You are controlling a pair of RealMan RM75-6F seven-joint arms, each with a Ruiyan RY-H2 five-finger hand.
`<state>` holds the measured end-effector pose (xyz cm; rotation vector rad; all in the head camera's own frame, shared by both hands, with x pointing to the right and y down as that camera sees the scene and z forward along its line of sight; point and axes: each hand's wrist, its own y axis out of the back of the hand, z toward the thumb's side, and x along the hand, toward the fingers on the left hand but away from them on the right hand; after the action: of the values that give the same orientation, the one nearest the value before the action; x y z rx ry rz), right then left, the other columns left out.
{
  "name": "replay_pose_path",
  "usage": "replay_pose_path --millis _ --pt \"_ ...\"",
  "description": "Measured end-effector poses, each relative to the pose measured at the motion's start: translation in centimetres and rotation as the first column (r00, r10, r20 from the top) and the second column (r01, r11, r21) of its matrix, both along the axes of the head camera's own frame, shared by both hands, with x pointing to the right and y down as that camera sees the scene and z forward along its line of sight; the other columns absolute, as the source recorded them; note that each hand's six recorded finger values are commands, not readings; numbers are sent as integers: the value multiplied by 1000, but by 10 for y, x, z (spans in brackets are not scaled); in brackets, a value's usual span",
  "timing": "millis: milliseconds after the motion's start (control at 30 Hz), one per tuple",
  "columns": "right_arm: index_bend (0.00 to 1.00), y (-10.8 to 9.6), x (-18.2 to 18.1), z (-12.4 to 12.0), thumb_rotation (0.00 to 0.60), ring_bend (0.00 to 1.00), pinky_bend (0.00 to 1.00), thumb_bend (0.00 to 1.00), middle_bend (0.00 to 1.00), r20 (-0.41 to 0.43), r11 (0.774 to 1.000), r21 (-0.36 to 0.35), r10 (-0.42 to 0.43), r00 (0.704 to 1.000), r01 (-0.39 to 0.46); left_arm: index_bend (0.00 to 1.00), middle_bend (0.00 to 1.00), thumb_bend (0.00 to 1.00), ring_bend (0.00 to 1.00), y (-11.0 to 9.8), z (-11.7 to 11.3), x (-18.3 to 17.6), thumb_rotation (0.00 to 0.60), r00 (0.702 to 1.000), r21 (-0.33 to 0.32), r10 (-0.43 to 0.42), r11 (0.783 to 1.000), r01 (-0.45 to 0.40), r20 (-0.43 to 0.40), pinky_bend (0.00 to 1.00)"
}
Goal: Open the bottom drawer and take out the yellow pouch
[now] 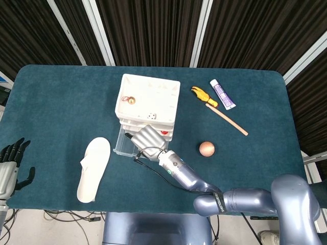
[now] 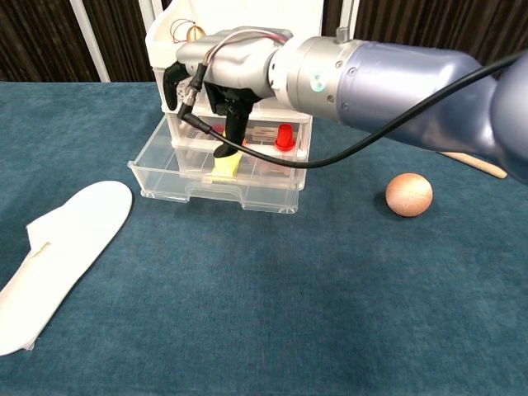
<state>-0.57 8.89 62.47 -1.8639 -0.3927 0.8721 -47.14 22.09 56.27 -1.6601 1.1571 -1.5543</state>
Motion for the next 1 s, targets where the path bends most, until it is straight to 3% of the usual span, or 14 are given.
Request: replay_pose_path --millis 267,500,1000 --pt "318 -4 -8 17 600 1000 1000 249 1000 -122 987 101 -111 986 123 55 0 466 0 0 1 -1 600 1000 -7 -4 1000 4 2 0" --pt "320 -5 -8 31 600 1000 1000 249 1000 -217 972 111 -180 960 207 55 0 466 0 0 1 -1 600 1000 -12 -5 1000 5 4 0" --pt "384 -4 -8 41 600 1000 1000 308 1000 -284 953 119 -236 929 279 55 0 466 0 1 2 -1 600 1000 -20 -6 1000 7 8 0"
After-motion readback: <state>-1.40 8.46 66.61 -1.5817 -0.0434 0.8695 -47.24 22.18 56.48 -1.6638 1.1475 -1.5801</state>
